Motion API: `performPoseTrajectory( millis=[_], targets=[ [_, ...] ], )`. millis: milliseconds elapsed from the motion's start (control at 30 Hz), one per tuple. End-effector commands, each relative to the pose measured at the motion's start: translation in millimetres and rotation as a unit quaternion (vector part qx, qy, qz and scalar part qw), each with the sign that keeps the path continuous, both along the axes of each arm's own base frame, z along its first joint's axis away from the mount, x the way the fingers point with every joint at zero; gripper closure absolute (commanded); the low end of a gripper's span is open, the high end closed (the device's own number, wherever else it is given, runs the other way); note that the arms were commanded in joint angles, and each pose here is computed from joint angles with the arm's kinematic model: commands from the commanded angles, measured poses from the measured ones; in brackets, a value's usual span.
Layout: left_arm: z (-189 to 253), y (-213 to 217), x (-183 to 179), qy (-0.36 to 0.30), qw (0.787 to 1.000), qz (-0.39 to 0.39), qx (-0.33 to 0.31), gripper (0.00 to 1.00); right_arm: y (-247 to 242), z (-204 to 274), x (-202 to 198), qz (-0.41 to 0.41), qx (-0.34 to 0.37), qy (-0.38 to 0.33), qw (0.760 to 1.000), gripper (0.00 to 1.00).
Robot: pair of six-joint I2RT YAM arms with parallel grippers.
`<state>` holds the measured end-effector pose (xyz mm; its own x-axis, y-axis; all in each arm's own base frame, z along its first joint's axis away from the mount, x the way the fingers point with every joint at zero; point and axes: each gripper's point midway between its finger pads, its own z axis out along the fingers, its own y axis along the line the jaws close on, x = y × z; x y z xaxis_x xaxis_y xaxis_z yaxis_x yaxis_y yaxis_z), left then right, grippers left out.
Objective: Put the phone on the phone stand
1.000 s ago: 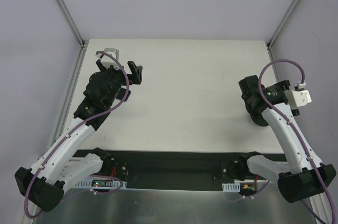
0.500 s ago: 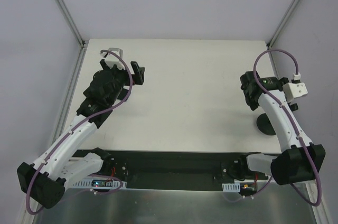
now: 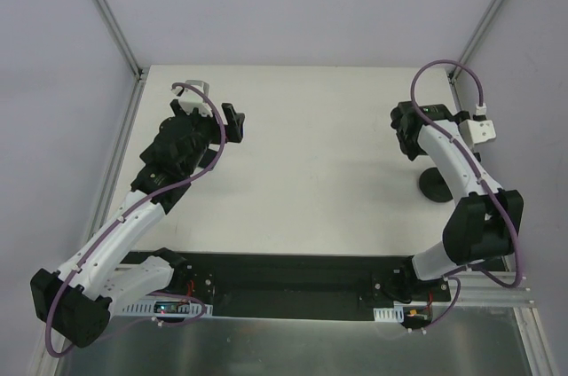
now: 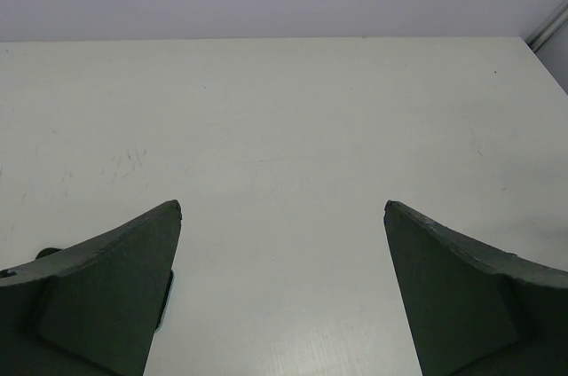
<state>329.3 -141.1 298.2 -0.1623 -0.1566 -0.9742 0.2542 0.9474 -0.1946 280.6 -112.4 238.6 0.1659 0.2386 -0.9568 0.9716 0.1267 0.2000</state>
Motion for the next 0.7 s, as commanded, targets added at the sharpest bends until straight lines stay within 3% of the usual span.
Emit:
performPoseTrajectory(
  millis=[0,133,233,400,667],
  targets=[
    [8.0,-3.5,-0.2,-0.006,1.000,-0.010,-0.015,0.05,-11.9,68.3,-13.8,0.025,-0.125,0.021,0.992,1.00],
    [9.8,-3.2,-0.7,-0.008,1.000,-0.010,-0.015,0.05,-3.4,76.8,-6.5,0.028,-0.103,-0.039,0.994,1.00],
    [8.2,-0.6,0.0,-0.007,1.000,-0.004,-0.011,0.05,-3.0,92.3,-2.4,0.038,-0.134,-0.047,0.989,1.00],
    [11.0,-3.8,-2.2,-0.008,1.000,-0.013,-0.017,0.04,-11.3,84.9,-0.3,0.035,-0.167,0.018,0.985,1.00],
    [5.9,-7.6,-0.5,0.001,1.000,-0.019,-0.020,0.05,-11.6,48.1,2.3,0.037,-0.161,0.073,0.984,0.99]
  ],
)
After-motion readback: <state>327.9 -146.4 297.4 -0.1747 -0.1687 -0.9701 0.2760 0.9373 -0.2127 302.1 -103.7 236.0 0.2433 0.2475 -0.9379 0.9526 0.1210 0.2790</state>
